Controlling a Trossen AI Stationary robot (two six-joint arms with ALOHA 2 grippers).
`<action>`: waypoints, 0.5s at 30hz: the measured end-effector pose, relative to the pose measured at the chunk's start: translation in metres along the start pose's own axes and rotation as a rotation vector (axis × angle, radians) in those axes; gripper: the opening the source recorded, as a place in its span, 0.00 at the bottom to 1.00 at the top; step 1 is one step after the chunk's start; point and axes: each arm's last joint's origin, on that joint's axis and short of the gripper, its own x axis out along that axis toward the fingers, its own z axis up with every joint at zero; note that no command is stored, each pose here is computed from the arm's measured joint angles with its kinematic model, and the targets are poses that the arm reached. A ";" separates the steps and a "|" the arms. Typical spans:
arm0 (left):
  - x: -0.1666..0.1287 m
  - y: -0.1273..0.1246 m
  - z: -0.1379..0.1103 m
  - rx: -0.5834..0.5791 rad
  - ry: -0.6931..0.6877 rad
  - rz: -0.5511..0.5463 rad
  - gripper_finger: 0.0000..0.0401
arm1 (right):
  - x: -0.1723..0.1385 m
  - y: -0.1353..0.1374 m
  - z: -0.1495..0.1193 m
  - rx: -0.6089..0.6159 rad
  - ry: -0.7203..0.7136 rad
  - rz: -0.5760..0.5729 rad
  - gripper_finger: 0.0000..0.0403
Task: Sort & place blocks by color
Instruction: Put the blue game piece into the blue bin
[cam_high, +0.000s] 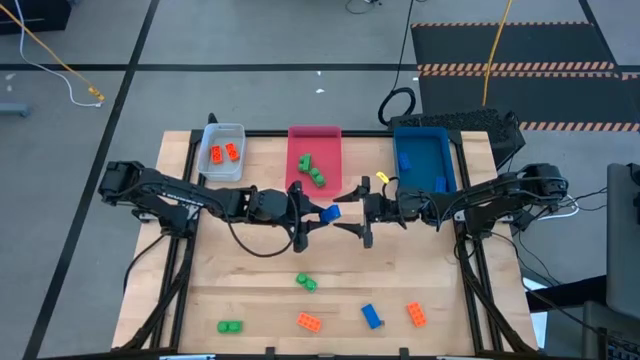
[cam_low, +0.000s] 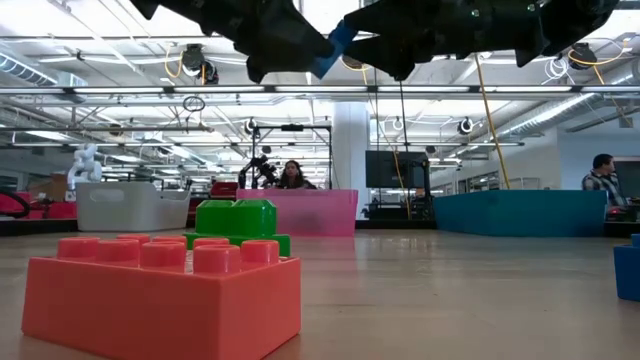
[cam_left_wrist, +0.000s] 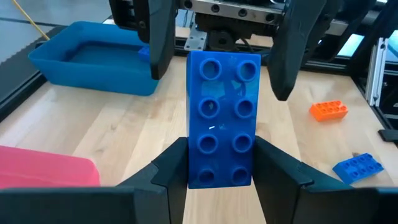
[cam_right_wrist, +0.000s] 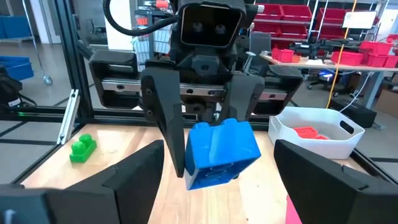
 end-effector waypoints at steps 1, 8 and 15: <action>0.000 0.000 0.000 0.000 -0.001 -0.001 0.37 | 0.000 0.000 0.000 0.000 -0.001 0.000 0.74; 0.000 0.000 0.000 0.001 -0.004 -0.001 0.37 | 0.000 -0.005 0.001 0.017 -0.008 -0.017 0.74; 0.012 -0.002 -0.003 0.000 -0.032 -0.006 0.37 | 0.001 -0.005 0.001 0.026 -0.024 -0.017 0.71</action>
